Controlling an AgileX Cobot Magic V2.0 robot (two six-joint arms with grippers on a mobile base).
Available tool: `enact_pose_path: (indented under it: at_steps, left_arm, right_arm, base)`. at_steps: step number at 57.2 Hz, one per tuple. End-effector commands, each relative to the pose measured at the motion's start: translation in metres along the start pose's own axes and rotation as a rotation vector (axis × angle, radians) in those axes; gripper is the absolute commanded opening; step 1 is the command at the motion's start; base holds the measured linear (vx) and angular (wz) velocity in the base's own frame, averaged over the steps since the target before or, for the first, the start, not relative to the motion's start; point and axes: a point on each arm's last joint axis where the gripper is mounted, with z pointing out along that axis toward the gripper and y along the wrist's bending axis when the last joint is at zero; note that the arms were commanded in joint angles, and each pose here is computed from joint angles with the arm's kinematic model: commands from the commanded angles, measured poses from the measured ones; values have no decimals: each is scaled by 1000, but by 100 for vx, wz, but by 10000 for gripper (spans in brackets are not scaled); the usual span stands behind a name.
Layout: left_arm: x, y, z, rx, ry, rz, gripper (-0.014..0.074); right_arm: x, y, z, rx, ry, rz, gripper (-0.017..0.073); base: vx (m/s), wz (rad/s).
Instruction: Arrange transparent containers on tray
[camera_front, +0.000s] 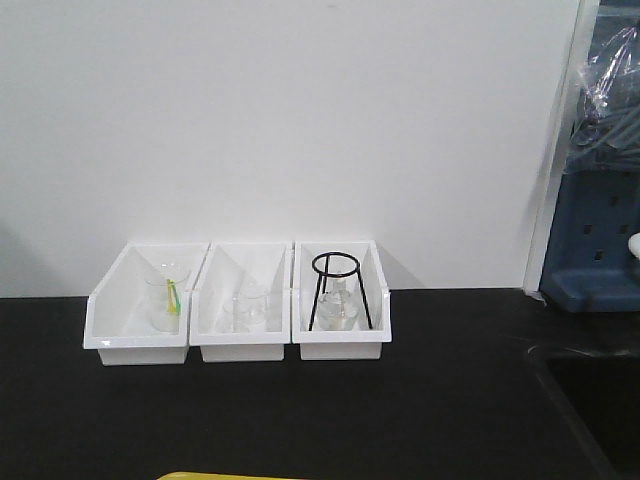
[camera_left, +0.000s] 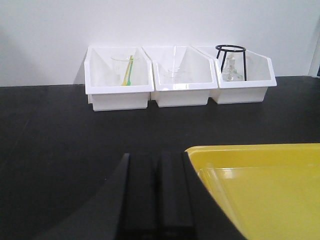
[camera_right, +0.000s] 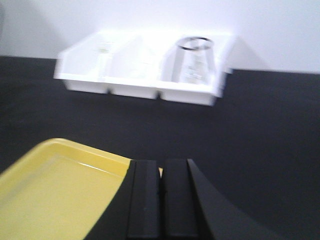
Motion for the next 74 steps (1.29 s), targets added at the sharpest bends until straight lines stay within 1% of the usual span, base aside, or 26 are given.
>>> enact_pose_path:
  at_steps: [1, 6, 9, 15, 19, 21, 25, 27, 74]
  left_arm:
    - [4, 0, 0, 18, -64, -5, -3]
    - [4, 0, 0, 18, -64, -5, -3]
    - [4, 0, 0, 18, -64, -5, -3]
    - [4, 0, 0, 18, -64, -5, -3]
    - [4, 0, 0, 18, -64, -5, -3]
    - [4, 0, 0, 18, -64, -5, -3]
    - [4, 0, 1, 18, -63, -5, -3]
    - [4, 0, 1, 18, -63, -5, -3]
    - [4, 0, 1, 18, -63, -5, -3]
  right_arm:
    - [17, -12, -11, 99, -139, 4, -13]
    - [48, -19, -18, 162, -209, -24, -13]
    - [67, -22, -18, 181, -234, -27, -13]
    - [93, -25, -18, 185, -305, -33, -13]
    - [104, -26, -18, 184, -347, -36, -13]
    - [104, -26, -19, 183, -342, -39, -13]
    - [104, -26, -20, 189, -348, -73, -13]
    - [104, -26, -20, 189, -346, -76, -13]
    - [105, -26, -20, 189, -340, -71, -13]
  base:
    - [0, 0]
    - [0, 0]
    - [0, 0]
    - [0, 0]
    - [0, 0]
    - [0, 0]
    - [0, 0]
    - [0, 0]
    - [0, 0]
